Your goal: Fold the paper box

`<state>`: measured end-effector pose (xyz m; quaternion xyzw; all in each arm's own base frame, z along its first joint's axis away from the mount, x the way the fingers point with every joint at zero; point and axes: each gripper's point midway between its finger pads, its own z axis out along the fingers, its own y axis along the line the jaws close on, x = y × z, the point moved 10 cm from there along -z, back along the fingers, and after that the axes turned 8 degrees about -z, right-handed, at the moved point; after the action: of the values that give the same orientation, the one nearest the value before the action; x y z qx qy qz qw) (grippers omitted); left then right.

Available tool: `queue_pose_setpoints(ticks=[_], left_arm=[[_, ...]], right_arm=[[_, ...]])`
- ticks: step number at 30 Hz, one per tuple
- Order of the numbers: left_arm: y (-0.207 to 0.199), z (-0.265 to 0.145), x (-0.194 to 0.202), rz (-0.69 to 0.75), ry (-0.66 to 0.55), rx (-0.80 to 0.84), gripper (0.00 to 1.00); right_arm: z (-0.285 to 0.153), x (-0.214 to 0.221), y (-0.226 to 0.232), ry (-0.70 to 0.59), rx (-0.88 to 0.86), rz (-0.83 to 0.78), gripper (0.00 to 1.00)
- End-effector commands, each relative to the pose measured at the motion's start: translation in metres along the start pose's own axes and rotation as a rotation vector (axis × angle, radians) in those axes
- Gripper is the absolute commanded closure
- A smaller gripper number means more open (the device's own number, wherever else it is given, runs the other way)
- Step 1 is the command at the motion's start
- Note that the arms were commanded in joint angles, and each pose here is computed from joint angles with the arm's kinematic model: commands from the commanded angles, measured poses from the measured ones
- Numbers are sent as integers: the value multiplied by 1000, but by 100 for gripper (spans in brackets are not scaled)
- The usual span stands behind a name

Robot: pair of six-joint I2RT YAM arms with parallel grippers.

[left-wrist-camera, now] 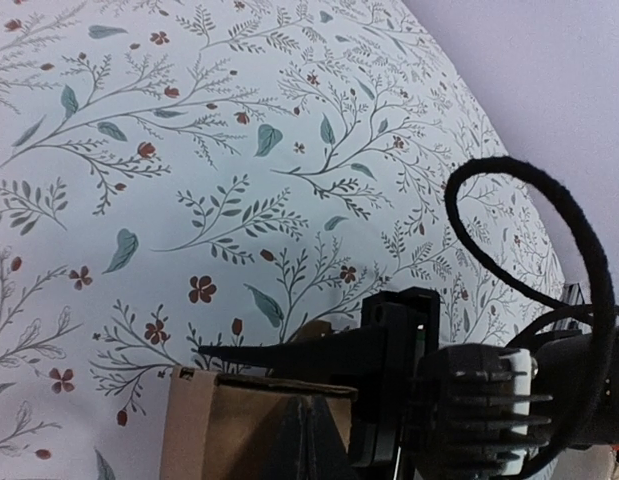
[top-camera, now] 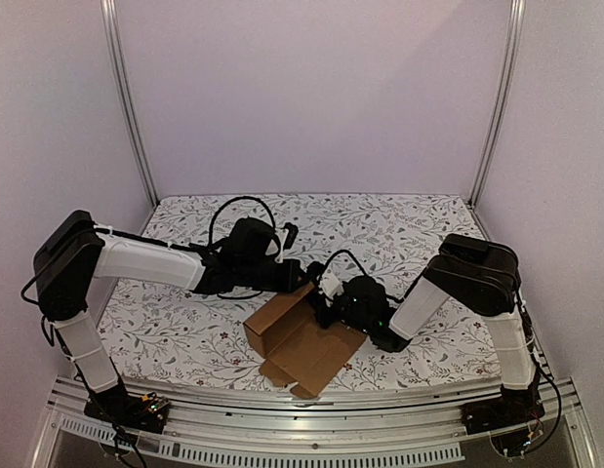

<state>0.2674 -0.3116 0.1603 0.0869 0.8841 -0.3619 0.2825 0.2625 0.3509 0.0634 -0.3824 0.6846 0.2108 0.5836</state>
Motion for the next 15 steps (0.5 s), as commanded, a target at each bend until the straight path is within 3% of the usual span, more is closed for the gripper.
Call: queue_pose_setpoints(ticks=[1,12,15], left_arm=[[8,-3,11,-7,45,-45,100],[8,-2,12,-7,48,-43,100],[7,-3,12,-7,47,-40,100]], right_arm=[[2,-6,-1,-37,47,-3,83],[4,-16,-4,-64,71,1,81],[5,-17,-5,-69,81,6,86]])
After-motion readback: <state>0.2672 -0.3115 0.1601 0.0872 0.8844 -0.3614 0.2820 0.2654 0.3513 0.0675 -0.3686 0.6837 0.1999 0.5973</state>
